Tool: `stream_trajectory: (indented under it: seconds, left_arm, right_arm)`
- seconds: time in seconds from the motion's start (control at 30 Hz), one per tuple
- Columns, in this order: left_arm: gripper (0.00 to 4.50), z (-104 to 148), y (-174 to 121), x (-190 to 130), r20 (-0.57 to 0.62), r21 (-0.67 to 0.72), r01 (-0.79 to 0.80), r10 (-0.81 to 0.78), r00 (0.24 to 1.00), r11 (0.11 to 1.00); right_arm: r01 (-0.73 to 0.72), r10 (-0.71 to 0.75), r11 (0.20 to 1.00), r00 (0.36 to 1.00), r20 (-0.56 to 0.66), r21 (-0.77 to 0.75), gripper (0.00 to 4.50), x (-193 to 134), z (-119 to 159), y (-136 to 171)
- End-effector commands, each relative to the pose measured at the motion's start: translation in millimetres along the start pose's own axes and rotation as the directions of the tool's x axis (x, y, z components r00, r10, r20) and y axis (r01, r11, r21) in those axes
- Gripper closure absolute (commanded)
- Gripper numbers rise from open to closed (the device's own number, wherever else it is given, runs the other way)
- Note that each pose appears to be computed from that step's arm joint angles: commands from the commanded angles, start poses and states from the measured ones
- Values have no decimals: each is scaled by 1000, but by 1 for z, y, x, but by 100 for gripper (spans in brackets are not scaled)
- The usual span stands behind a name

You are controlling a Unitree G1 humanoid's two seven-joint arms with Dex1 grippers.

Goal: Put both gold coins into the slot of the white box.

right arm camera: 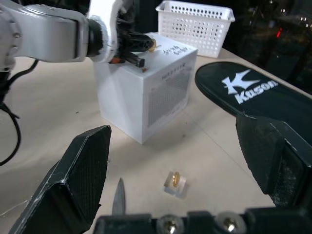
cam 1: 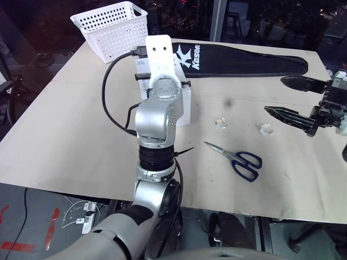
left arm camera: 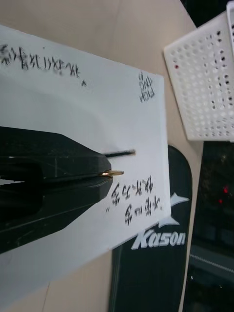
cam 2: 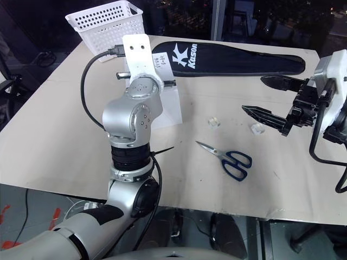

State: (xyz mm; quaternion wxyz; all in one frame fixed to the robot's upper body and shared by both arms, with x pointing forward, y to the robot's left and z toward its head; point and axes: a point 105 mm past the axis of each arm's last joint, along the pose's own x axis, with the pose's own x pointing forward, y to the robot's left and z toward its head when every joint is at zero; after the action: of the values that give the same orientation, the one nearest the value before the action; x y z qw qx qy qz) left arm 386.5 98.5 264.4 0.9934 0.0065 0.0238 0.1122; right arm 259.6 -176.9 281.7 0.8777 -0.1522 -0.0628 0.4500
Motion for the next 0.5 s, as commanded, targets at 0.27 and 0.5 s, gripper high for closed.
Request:
stream_trajectory:
  seconds: [0.27,0.5]
  left_arm:
    - [450,8,-4,-5,-17,-25,-15,15,1000,1000]
    - [450,6,-4,-5,-35,-34,-22,21,999,999]
  right_arm:
    - [11,-9,999,1000,28,-50,7,-9,15,-3]
    - [7,-5,999,1000,23,-52,7,-9,14,-3]
